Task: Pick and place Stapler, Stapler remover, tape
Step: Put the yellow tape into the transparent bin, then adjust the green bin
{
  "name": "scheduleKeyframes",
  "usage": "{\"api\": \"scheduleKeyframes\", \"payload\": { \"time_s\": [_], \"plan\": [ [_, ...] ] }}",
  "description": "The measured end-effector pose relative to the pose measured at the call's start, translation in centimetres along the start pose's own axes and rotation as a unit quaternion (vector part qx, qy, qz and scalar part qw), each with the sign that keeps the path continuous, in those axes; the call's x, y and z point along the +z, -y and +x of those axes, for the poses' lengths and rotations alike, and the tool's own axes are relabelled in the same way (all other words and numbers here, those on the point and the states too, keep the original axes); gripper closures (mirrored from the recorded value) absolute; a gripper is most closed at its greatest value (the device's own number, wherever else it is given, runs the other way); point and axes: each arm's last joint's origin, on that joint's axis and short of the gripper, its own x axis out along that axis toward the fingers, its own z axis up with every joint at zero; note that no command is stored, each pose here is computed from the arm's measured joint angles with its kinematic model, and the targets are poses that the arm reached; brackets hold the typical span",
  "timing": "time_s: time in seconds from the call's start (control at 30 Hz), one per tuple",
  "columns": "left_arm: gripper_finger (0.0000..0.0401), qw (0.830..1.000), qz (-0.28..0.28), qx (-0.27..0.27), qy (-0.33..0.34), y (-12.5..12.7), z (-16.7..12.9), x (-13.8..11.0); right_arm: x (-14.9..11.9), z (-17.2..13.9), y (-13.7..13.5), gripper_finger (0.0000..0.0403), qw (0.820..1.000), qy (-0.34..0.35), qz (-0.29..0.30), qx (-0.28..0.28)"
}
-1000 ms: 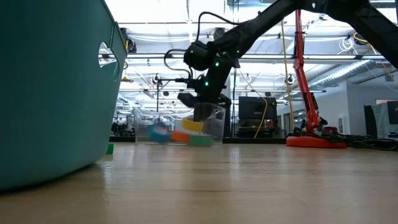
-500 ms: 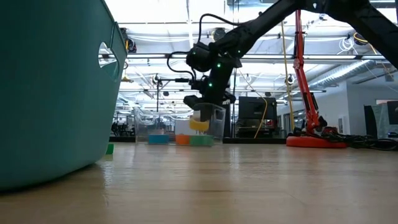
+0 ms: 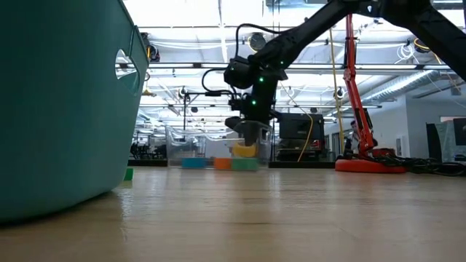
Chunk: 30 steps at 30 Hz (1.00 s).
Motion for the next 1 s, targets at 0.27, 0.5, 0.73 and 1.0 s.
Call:
{"api": "scheduleKeyframes", "payload": {
  "time_s": [0.27, 0.5, 0.73, 1.0],
  "plan": [
    [0.0284, 1.0, 0.006, 0.01, -0.004, -0.2, 0.0, -0.1, 0.2, -0.9, 0.5, 0.0246, 1.0, -0.001, -0.006, 0.011],
    [0.0284, 0.998, 0.015, 0.063, -0.013, -1.5, 0.4, 0.5, 1.6, -5.4, 1.7, 0.0228, 0.998, 0.053, 0.023, 0.021],
    [0.0293, 0.991, 0.033, 0.119, -0.061, -5.2, 5.1, 1.5, 1.5, -14.8, 1.9, 0.0253, 0.988, 0.119, 0.067, 0.068],
    [0.0391, 0.99, 0.004, 0.002, -0.138, -8.7, 12.4, -2.1, -2.8, -24.7, -1.2, 0.0311, 0.983, 0.155, 0.062, 0.08]
  ]
}}
